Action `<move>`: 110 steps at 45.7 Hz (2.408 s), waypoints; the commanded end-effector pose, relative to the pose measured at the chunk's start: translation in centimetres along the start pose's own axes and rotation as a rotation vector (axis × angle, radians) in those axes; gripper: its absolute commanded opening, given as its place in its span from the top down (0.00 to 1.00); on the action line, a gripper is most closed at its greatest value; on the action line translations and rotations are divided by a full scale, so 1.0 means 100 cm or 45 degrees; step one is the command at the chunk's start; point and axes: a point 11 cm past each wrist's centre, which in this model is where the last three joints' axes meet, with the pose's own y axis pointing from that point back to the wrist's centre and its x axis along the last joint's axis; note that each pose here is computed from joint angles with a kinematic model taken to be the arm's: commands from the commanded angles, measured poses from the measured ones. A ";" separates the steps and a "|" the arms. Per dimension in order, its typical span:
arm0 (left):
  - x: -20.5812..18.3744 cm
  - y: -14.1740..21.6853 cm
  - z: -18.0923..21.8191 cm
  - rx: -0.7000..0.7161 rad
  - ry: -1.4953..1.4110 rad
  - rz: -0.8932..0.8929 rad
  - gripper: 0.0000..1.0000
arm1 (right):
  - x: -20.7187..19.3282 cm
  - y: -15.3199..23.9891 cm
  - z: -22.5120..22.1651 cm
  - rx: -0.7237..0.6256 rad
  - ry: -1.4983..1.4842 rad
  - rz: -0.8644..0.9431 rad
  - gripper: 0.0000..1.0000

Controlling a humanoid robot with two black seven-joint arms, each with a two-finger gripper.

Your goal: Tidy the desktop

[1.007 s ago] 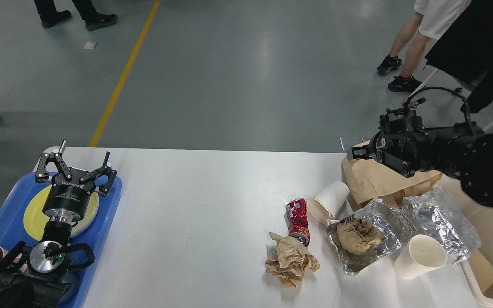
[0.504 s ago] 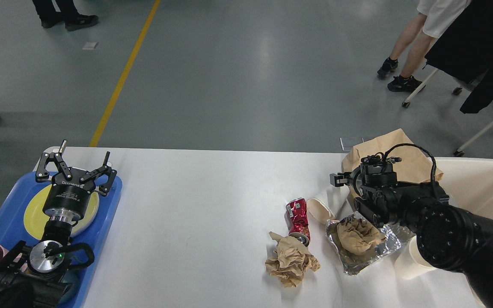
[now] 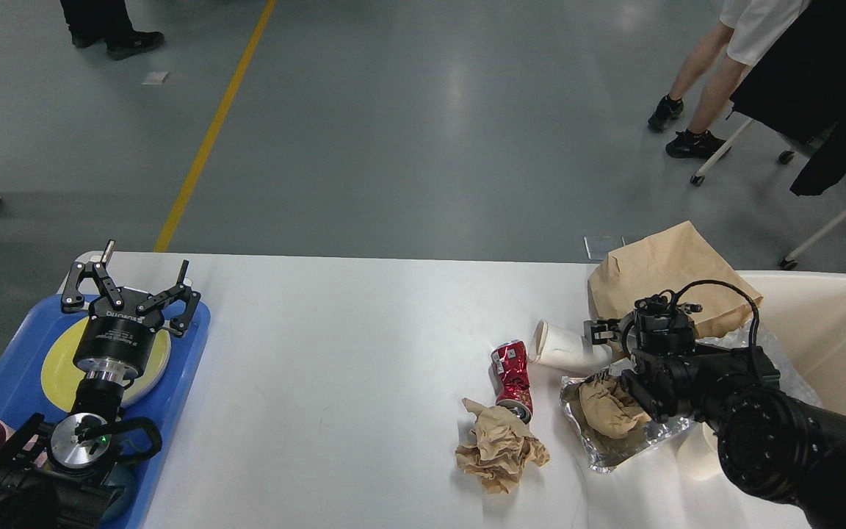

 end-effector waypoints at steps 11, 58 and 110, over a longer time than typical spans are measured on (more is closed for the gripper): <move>0.000 0.000 0.000 0.000 0.000 0.000 0.03 | -0.004 0.000 0.000 0.000 -0.007 -0.011 0.30; 0.000 0.000 0.000 0.000 0.000 0.000 0.03 | 0.003 0.002 -0.006 0.008 -0.008 -0.023 1.00; 0.000 0.000 0.000 0.002 0.000 0.000 0.03 | 0.229 0.279 0.081 0.098 -0.106 -0.381 1.00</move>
